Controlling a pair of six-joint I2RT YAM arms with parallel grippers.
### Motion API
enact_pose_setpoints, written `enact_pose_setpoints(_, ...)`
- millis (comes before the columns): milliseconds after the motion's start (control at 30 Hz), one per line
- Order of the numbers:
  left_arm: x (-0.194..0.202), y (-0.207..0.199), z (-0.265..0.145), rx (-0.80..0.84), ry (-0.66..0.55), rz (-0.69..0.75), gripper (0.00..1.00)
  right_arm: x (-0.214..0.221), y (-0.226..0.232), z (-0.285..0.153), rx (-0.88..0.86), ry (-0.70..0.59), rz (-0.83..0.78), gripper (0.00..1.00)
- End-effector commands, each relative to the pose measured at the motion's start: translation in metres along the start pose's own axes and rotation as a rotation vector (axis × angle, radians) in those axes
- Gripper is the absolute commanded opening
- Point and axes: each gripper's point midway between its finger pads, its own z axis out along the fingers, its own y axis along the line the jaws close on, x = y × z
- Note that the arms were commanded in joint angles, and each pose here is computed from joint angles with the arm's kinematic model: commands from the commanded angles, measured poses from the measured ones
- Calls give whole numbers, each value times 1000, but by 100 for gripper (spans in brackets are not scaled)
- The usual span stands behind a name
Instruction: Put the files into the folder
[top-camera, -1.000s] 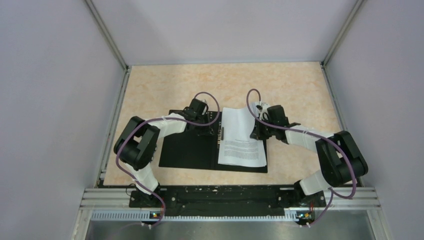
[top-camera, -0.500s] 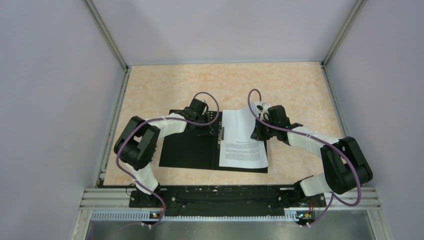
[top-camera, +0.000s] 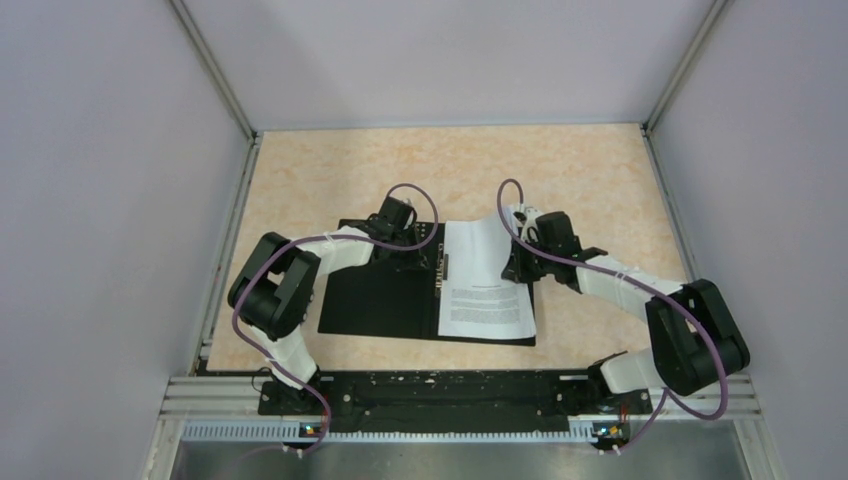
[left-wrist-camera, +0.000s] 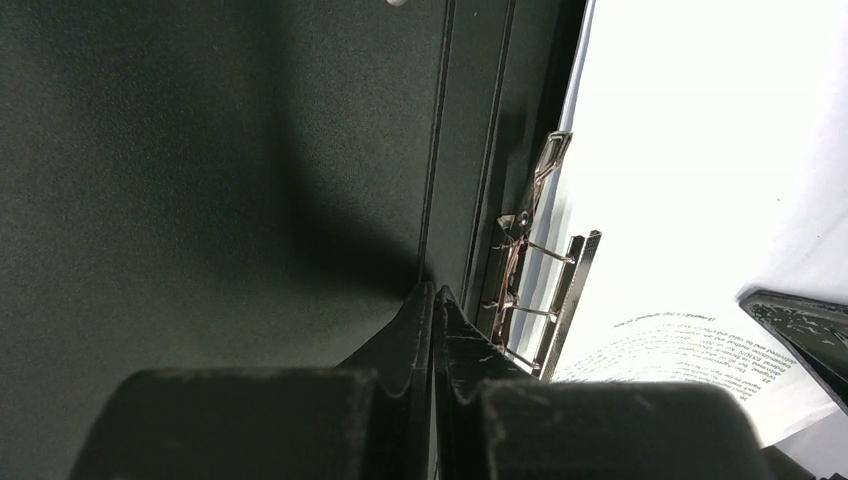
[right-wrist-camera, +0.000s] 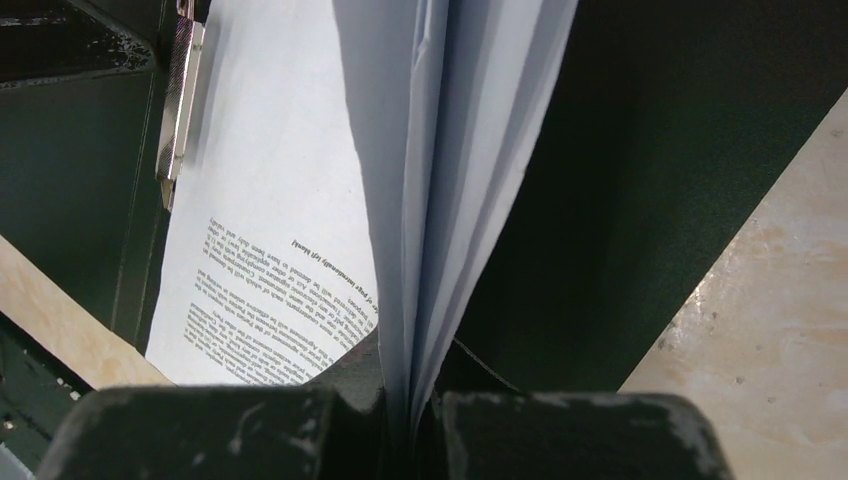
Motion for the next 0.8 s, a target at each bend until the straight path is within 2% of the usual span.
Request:
enact_pose_setpoints(0, 3, 10, 9, -30, -8, -10, 2, 0, 4, -6, 7, -11, -15, 0)
enact_pose_setpoints(767, 5, 9, 9, -18, -3, -18, 1, 0, 12, -6, -30, -13, 8, 0)
